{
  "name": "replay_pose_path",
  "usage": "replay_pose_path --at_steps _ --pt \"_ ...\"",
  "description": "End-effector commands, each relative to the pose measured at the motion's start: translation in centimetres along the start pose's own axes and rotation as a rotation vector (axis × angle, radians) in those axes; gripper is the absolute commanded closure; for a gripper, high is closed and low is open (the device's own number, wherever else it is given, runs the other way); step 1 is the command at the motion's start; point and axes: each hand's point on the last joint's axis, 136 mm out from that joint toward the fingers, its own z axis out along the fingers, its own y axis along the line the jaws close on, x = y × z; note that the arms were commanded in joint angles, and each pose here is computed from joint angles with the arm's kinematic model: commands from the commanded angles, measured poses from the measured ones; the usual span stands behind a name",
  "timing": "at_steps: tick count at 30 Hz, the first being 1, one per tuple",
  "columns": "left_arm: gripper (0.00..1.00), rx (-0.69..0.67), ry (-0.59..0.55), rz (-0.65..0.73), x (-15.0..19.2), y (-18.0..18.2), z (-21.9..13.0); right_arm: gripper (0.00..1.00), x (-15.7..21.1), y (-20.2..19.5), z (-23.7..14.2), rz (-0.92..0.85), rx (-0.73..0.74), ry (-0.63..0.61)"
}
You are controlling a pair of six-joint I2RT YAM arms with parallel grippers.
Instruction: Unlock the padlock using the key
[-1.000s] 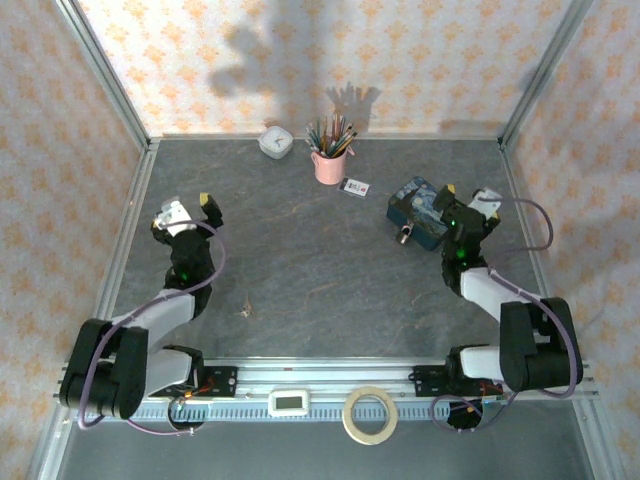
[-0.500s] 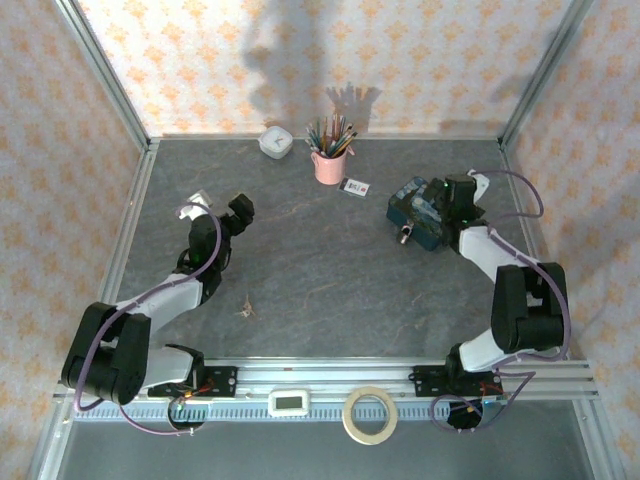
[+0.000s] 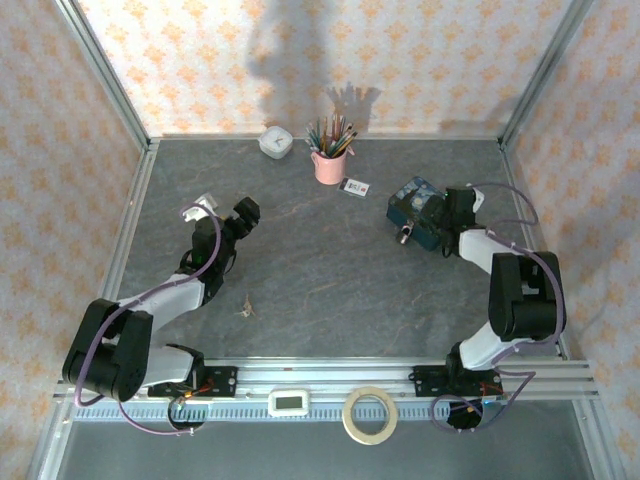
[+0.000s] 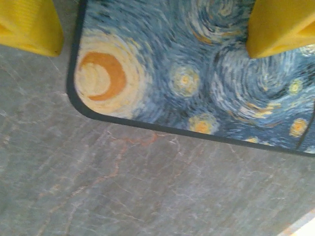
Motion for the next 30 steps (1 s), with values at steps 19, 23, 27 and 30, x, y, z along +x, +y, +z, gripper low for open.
replay_pose_path --at_steps 19,23,27,30 --pt "0.01 0.071 0.010 -0.044 0.8 -1.4 0.0 0.39 13.5 4.4 -5.0 -0.236 -0.168 0.325" --pt "0.01 0.059 -0.004 -0.045 0.6 -1.0 -0.4 0.38 15.9 8.2 -6.1 -0.274 -0.254 0.360" --pt "0.01 0.053 -0.009 -0.043 0.3 -0.9 -0.9 0.39 17.4 12.4 -6.2 -0.297 -0.338 0.373" --pt "0.01 0.042 -0.008 -0.034 0.2 -0.7 -1.4 0.40 17.9 15.2 -5.5 -0.351 -0.370 0.371"
